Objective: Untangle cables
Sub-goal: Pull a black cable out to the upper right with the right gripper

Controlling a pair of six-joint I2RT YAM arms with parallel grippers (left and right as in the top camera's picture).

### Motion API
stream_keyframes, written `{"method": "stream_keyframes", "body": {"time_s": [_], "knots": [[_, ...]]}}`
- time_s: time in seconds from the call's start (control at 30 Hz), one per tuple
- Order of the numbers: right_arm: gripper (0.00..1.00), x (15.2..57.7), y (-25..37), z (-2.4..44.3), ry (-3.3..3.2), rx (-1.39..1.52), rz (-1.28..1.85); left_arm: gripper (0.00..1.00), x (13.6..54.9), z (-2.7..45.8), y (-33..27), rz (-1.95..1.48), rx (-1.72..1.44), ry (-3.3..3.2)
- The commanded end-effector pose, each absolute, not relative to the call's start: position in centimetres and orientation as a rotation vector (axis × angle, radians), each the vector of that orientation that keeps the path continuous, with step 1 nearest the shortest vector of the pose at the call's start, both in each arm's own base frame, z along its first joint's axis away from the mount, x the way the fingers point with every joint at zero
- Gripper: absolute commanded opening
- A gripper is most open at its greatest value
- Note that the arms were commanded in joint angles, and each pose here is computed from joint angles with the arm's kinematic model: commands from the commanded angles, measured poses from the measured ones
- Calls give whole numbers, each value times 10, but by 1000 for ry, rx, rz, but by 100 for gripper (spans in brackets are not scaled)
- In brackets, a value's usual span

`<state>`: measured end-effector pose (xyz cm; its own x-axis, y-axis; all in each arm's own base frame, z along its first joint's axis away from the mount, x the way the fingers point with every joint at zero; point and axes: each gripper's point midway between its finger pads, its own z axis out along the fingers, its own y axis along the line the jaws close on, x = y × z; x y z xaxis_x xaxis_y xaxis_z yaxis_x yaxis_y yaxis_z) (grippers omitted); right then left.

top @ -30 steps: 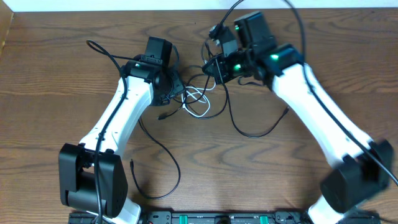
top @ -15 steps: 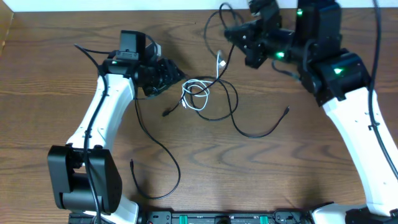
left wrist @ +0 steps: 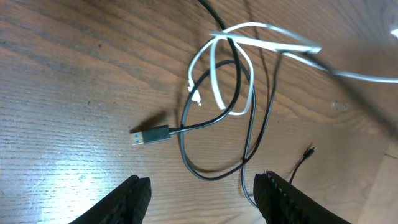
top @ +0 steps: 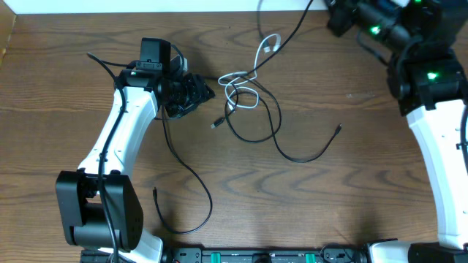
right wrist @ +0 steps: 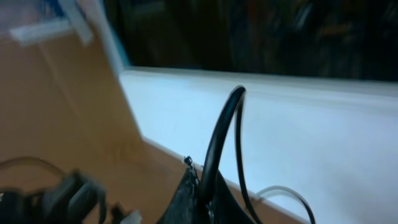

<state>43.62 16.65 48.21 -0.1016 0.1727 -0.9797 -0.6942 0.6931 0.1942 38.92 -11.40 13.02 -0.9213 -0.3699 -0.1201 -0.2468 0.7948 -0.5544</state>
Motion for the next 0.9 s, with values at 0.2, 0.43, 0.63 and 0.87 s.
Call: {"method": "stream_keyframes", "body": {"time_s": [0.2, 0.43, 0.63, 0.87], "knots": [[1, 431, 132, 536, 1357, -293, 821, 59, 390, 129, -110, -775, -461, 2763], [1, 446, 119, 453, 1719, -152, 819, 59, 389, 129, -110, -775, -463, 2767], [1, 404, 165, 364, 1905, -680, 933, 59, 389, 129, -110, -775, -463, 2766], [1, 468, 138, 302, 2132, -336, 749, 59, 389, 129, -110, -775, -463, 2767]]}}
